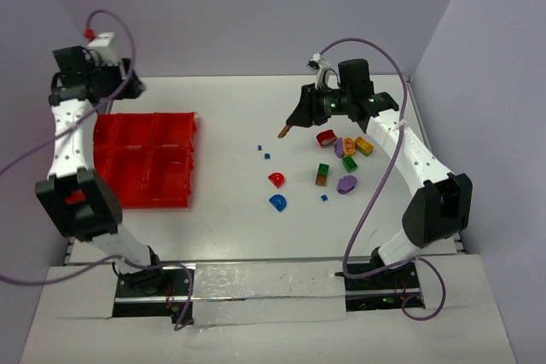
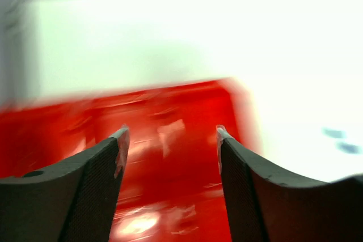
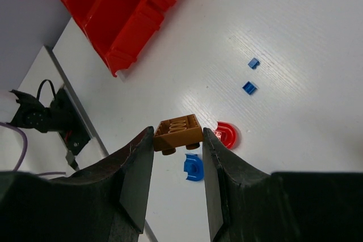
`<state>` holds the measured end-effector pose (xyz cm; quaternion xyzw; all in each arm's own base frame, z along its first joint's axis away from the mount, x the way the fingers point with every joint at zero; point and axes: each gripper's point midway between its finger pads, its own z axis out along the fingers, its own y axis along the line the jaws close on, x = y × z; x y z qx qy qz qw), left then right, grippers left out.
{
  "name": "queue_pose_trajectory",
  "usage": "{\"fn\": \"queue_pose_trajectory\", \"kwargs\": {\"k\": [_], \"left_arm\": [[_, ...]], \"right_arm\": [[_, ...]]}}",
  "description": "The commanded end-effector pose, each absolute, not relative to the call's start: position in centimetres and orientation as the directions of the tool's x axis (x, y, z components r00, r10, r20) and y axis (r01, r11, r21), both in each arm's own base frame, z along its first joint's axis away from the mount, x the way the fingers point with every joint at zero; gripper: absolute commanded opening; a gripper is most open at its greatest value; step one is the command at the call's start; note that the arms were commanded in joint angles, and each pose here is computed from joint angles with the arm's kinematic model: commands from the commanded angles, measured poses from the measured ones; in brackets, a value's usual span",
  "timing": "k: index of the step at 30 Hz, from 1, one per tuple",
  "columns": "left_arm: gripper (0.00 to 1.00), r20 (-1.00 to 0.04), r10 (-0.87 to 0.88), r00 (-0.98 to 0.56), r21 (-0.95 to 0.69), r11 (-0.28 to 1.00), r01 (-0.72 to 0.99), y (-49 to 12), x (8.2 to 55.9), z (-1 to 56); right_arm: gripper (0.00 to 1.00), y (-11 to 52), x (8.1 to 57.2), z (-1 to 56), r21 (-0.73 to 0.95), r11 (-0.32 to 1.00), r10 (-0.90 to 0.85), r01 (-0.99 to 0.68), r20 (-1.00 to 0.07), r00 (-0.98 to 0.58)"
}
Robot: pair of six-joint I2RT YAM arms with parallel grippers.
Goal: Sort the legos into containers by color
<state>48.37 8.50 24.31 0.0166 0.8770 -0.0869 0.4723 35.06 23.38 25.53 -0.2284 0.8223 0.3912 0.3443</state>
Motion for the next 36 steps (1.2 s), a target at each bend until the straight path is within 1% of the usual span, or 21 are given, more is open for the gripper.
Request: {"fn": "queue_pose_trajectory", "kwargs": {"k": [1,2,3,4,6,10,12,16,23,30,32,34,36], "left_arm": [[0.71,-0.929,0.026,-0.370,-0.206,0.793,0.574,-7.1,42.4,31.8],[0.72,-0.934,0.028,-0.356,-0.219,0.740,0.635,-10.6,40.4,31.6],[0.72,-0.932,0.032,-0.360,-0.230,0.715,0.660,-12.5,39.4,31.1],[0.72,-0.924,0.062,-0.377,-0.245,0.661,0.709,-16.0,37.5,29.9],[0.72,-0.921,0.078,-0.381,-0.248,0.635,0.732,-19.1,35.4,29.6],[0.71,-0.905,0.123,-0.407,-0.260,0.596,0.759,-23.0,33.5,28.3],[0.71,-0.898,0.161,-0.408,-0.253,0.569,0.782,-25.0,32.5,27.4],[0.71,-0.896,0.234,-0.377,-0.214,0.518,0.828,-28.2,30.6,26.3],[0.69,-0.905,0.260,-0.335,-0.151,0.541,0.827,-30.9,31.1,25.8],[0.65,-0.917,0.290,-0.274,-0.070,0.559,0.826,-32.4,32.3,25.6],[0.62,-0.919,0.290,-0.267,-0.058,0.570,0.819,-32.6,32.7,25.5],[0.58,-0.919,0.296,-0.261,-0.050,0.568,0.821,-32.7,32.8,25.4],[0.50,-0.923,0.294,-0.250,-0.043,0.566,0.823,-32.8,32.9,25.5]], "right_arm": [[0.00,24.0,36.1,27.6,0.476,0.582,-0.068,-0.659,-0.779,-0.623],[0.00,24.0,36.1,27.6,0.487,0.588,-0.055,-0.646,-0.773,-0.632],[0.00,24.0,36.1,27.6,0.502,0.591,-0.038,-0.631,-0.764,-0.644],[0.00,24.0,36.1,27.4,0.516,0.594,-0.028,-0.617,-0.753,-0.657],[0.00,24.1,36.1,27.2,0.571,0.602,0.026,-0.558,-0.712,-0.701],[0.00,24.4,36.0,26.8,0.651,0.600,0.107,-0.465,-0.642,-0.759],[0.00,24.6,35.9,26.2,0.696,0.595,0.150,-0.403,-0.589,-0.794],[0.00,25.3,35.4,25.6,0.744,0.553,0.164,-0.374,-0.538,-0.827],[0.00,26.6,33.8,25.9,0.806,0.455,0.143,-0.379,-0.486,-0.862],[0.00,27.3,32.5,25.9,0.833,0.405,0.120,-0.377,-0.457,-0.881],[0.00,27.4,32.5,25.9,0.837,0.396,0.120,-0.378,-0.455,-0.882],[0.00,27.5,32.3,25.9,0.839,0.390,0.116,-0.379,-0.453,-0.884],[0.00,27.5,32.3,25.9,0.840,0.389,0.115,-0.378,-0.451,-0.885]]}}
